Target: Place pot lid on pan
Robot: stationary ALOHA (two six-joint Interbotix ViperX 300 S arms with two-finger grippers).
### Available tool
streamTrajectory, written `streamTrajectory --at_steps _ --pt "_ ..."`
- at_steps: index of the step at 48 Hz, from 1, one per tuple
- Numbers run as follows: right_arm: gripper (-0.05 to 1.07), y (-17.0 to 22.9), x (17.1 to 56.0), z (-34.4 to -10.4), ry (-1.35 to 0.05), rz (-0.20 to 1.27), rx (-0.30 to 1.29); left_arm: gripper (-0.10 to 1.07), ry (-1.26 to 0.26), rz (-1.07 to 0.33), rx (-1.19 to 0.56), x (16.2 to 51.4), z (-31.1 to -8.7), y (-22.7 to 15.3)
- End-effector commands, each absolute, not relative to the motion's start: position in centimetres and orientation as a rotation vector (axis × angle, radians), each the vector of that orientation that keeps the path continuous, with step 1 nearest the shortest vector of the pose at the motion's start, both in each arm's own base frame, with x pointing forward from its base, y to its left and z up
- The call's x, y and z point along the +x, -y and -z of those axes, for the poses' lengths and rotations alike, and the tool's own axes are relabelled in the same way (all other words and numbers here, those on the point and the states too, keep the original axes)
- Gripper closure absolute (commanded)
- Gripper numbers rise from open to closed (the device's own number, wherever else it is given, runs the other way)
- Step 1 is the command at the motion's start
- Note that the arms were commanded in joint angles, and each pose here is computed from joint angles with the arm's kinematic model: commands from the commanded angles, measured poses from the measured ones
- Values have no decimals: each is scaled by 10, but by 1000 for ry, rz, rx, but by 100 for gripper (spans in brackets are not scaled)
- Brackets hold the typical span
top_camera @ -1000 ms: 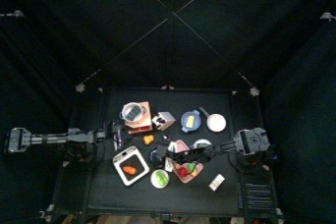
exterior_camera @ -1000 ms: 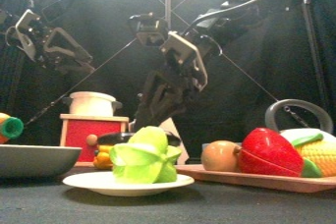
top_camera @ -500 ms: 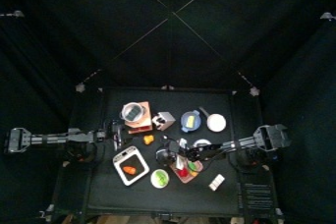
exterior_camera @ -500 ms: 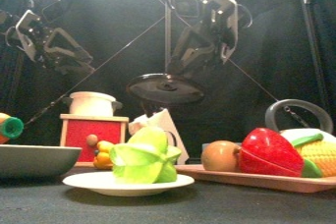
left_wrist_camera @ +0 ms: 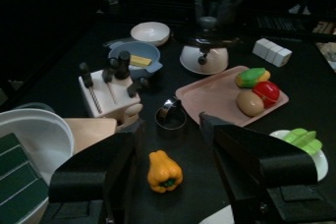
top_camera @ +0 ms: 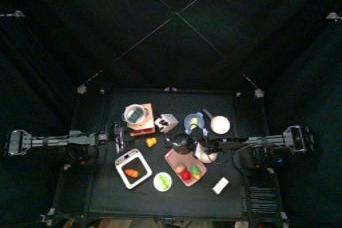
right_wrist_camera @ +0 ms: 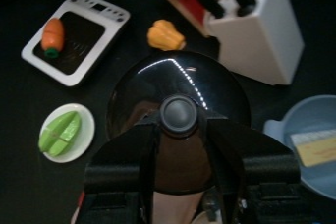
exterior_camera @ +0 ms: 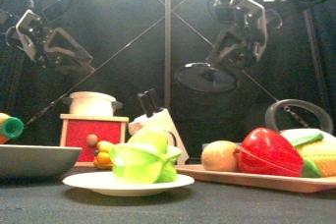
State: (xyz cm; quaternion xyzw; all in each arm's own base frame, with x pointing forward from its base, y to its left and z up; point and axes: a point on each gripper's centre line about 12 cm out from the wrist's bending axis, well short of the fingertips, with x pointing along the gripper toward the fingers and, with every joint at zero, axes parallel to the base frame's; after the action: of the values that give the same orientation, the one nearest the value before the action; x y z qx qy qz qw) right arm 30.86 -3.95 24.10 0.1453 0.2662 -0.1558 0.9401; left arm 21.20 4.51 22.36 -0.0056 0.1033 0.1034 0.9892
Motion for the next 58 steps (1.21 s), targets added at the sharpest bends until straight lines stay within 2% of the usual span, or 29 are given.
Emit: streamTrajectory --at_steps 1,10,20,26,33,40,51,58 --pt "41 58 288 -252 -486 380 340 11 -183 -206 -9 215 -231 -45" --pt "40 85 255 -249 -432 504 466 11 -187 -209 -16 214 -229 -46" --pt "40 93 236 -253 -380 561 535 11 -185 -212 -19 214 -229 -46" --pt "40 98 227 -253 -393 625 552 11 -180 -211 -20 214 -230 -46" --pt "40 109 211 -253 -452 773 577 11 -180 -210 -18 214 -230 -46" --pt "40 113 204 -257 -426 836 590 11 -180 -210 -18 214 -230 -46" --pt "40 117 187 -248 -353 957 647 11 -182 -210 -19 214 -229 -46" --pt "40 112 182 -235 -334 974 652 11 -182 -212 -19 214 -229 -46"
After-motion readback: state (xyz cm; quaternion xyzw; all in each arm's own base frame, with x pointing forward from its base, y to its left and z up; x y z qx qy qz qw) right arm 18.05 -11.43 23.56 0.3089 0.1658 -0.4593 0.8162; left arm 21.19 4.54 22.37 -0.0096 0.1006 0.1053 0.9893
